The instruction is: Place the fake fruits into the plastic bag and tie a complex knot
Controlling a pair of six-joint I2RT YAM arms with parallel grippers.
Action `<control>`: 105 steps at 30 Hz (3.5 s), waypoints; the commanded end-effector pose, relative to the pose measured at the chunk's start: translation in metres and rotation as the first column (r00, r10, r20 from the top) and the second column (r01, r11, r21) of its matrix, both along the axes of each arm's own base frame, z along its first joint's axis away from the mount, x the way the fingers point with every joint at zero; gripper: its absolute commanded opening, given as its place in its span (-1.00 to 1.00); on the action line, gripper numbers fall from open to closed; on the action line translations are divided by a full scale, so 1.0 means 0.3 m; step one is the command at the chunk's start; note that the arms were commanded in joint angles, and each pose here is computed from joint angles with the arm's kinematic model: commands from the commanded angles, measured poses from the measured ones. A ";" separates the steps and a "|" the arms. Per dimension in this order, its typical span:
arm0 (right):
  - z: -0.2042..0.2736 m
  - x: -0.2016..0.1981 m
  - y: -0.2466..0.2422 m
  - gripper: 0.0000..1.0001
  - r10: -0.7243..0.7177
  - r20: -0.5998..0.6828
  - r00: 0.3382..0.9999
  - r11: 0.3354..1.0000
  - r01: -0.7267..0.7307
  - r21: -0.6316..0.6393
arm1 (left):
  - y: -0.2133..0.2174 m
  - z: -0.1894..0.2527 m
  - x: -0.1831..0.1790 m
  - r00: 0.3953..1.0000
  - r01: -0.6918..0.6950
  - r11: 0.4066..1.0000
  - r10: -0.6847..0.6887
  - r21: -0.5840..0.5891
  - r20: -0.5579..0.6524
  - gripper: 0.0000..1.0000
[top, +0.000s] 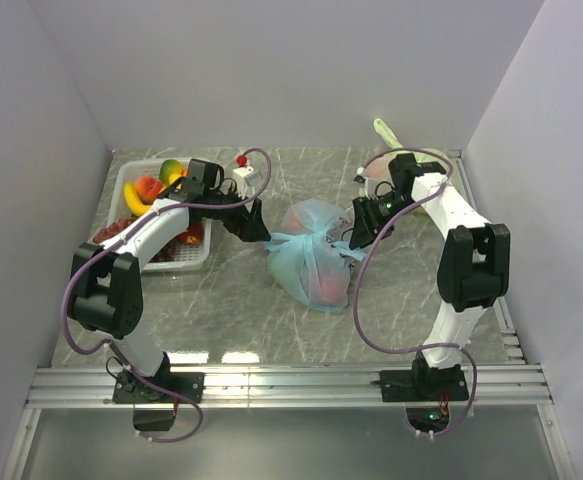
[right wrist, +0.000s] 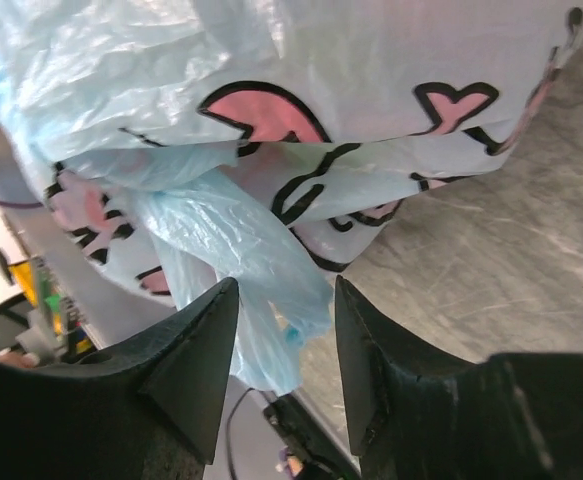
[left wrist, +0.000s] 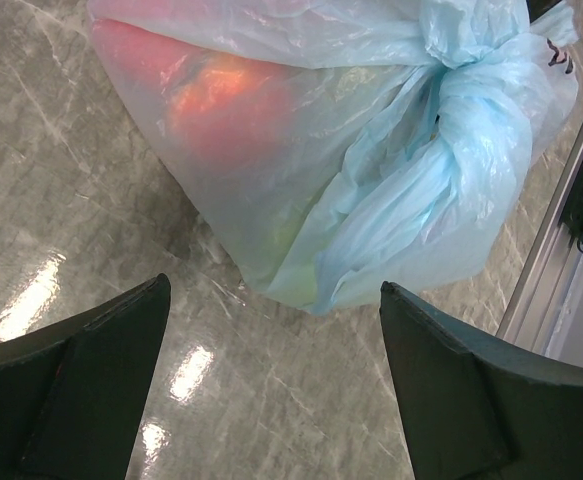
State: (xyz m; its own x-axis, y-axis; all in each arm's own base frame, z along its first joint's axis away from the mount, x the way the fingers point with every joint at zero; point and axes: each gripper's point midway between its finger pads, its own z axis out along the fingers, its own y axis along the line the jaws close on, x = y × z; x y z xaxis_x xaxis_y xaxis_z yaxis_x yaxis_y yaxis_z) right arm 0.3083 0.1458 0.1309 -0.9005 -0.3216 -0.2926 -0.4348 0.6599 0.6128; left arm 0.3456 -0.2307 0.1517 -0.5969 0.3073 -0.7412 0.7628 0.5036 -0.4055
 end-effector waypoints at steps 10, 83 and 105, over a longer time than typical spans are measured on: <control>-0.027 -0.103 -0.001 0.33 0.216 0.140 0.966 0.976 -0.208 -0.067 | -0.013 0.072 -0.004 0.998 0.028 0.999 -0.027 -0.026 0.062 0.82; -0.142 -0.052 -0.377 -1.00 0.312 0.235 0.921 0.683 -0.045 -0.729 | 0.149 -0.048 0.060 0.632 -0.244 0.883 -0.169 0.401 0.756 -0.99; -0.140 -0.085 -0.716 -1.00 0.237 0.172 0.956 0.545 0.016 -0.838 | 0.418 -0.006 0.111 0.674 -0.332 0.817 -0.146 0.473 0.725 -0.99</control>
